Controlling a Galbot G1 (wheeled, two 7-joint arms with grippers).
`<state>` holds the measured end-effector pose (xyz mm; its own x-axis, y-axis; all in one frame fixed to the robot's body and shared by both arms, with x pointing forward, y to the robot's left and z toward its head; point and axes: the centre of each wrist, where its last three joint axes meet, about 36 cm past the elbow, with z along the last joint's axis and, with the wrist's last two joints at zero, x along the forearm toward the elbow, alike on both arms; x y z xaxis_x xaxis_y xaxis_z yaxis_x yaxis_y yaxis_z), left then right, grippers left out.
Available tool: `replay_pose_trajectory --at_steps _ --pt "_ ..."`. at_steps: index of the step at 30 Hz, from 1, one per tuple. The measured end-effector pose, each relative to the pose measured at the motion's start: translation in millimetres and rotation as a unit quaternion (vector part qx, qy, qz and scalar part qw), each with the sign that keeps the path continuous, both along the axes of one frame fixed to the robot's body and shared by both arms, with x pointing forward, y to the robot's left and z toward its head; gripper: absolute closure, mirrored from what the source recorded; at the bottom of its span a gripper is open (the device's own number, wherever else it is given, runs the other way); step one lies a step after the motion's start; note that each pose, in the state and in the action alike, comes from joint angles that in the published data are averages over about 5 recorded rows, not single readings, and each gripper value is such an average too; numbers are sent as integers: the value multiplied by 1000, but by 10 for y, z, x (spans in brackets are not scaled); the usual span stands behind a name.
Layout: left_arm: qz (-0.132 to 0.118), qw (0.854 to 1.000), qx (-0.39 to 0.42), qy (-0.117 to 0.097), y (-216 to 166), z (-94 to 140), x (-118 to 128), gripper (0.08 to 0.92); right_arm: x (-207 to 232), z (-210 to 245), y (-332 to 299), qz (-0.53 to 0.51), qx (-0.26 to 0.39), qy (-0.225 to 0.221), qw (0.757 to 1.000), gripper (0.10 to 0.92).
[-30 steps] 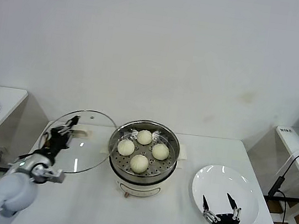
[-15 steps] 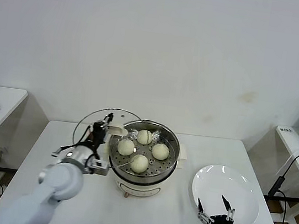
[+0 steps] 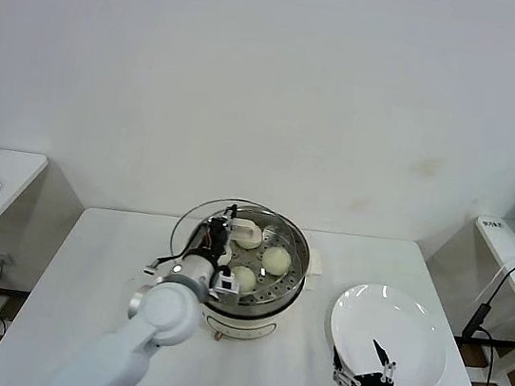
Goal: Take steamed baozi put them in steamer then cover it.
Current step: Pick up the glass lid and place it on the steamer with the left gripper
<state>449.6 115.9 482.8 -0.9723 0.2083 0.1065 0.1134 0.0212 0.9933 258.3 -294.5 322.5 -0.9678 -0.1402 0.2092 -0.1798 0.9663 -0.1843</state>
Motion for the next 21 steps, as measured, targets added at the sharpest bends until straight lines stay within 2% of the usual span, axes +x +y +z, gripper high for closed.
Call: replay_pose_trajectory --at_steps 11,21 --pt "-5 1000 -17 0 -293 -65 6 844 6 -20 31 4 2 2 1000 200" --pt "-2 1000 -12 -2 -335 -187 35 844 -14 -23 -3 4 -2 3 1000 199"
